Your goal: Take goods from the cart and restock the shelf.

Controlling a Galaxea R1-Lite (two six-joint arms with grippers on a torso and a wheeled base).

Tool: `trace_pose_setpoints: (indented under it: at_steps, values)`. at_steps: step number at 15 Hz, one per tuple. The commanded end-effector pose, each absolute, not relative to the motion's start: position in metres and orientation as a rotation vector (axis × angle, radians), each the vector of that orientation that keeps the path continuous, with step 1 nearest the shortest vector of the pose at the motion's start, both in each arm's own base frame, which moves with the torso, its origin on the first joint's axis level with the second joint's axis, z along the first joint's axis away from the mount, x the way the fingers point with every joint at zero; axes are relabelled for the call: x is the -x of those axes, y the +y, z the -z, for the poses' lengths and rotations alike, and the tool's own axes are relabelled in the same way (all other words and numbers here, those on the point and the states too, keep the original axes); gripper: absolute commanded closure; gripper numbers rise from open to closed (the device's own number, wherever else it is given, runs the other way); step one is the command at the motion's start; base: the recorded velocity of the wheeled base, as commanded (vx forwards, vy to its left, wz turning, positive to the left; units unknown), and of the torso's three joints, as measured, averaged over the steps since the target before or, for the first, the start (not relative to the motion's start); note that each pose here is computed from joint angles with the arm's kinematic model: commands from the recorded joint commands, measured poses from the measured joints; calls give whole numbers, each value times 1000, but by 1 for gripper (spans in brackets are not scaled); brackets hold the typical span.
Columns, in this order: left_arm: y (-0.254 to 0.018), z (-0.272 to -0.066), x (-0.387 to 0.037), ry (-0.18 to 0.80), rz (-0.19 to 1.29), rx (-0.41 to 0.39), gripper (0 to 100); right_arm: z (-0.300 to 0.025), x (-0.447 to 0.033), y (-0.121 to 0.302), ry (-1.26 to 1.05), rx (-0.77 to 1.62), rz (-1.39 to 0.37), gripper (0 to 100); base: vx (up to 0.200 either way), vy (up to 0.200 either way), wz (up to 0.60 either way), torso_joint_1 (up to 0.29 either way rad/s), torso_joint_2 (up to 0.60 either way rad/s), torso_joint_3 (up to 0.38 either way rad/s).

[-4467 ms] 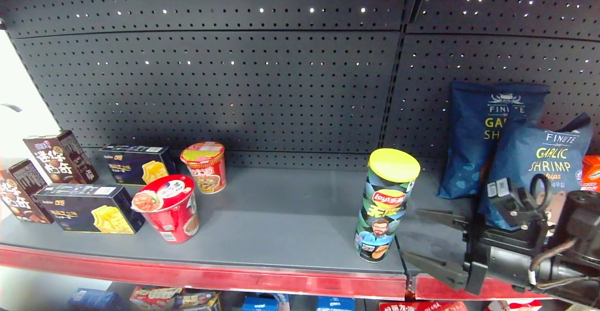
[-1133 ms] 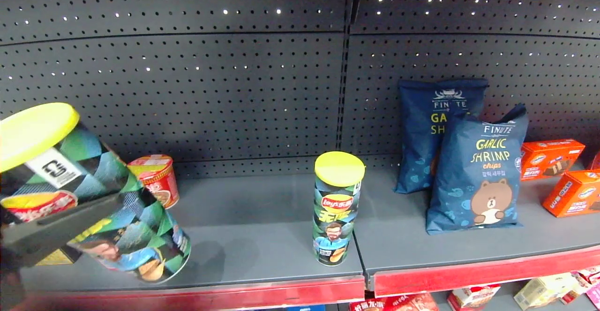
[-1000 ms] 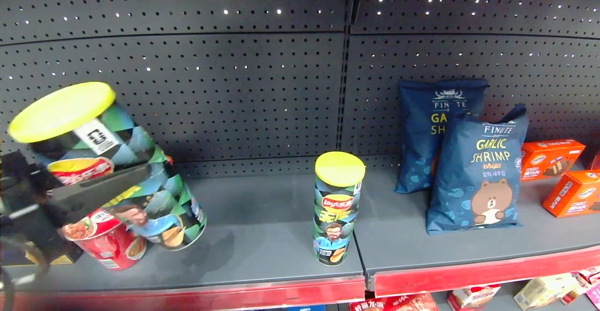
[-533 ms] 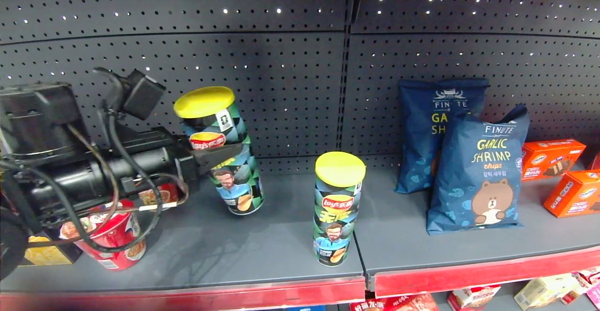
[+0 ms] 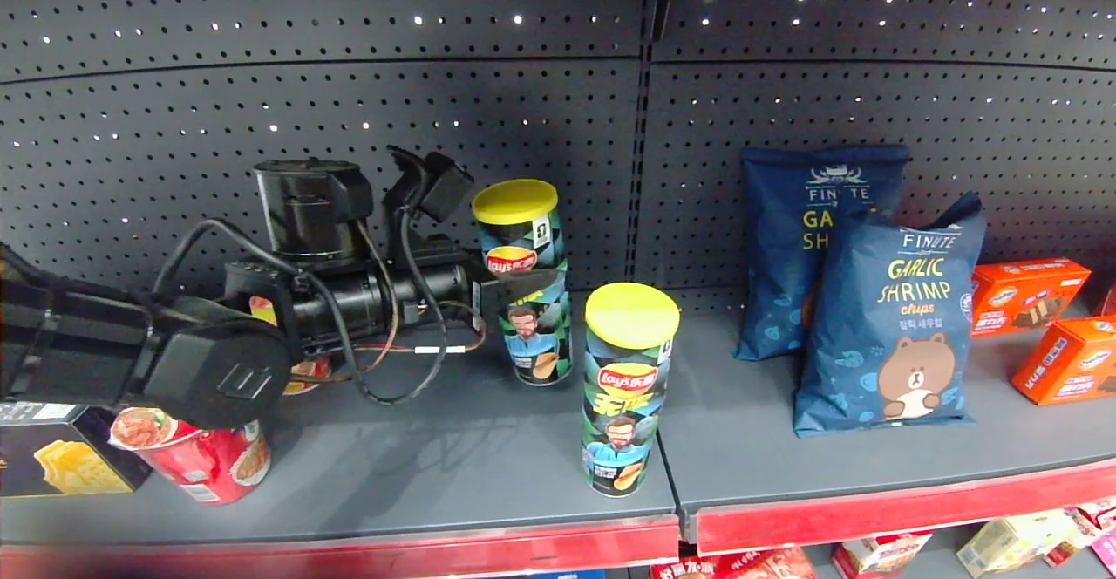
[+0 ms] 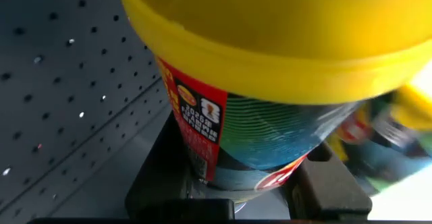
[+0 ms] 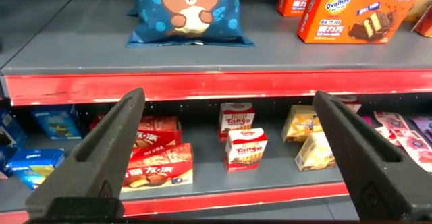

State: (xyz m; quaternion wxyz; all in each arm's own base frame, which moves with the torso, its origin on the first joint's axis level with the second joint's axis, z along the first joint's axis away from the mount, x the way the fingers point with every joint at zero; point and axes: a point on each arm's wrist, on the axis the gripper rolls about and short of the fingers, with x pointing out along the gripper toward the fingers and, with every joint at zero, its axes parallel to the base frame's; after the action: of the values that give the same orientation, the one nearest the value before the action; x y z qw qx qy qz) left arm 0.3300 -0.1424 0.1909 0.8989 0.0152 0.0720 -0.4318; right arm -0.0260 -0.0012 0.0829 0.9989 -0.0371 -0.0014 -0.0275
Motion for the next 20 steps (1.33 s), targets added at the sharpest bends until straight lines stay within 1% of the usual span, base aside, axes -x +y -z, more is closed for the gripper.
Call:
trace_pose_setpoints:
  at_steps: [1,6,11,14,15,20]
  values:
    - [-155,-176,-346,168,908,-49,100,-83,26,-1,1,78,54,0,0,0,0,0,0,0]
    - [-162,-166,-364,169,909,-57,100,-83,26,-1,-1,97,43,0,0,0,0,0,0,0]
    - [-170,-163,-381,155,908,-59,100,-83,26,-1,0,112,32,0,0,0,0,0,0,0]
    - [-173,-156,-385,166,907,-57,100,-83,26,-1,0,112,31,0,0,0,0,0,0,0]
    - [-177,-151,-387,177,915,-57,100,-83,26,-1,0,112,31,0,0,0,0,0,0,0]
    - [-186,-151,-396,155,920,-60,100,-83,26,-1,0,112,31,0,0,0,0,0,0,0]
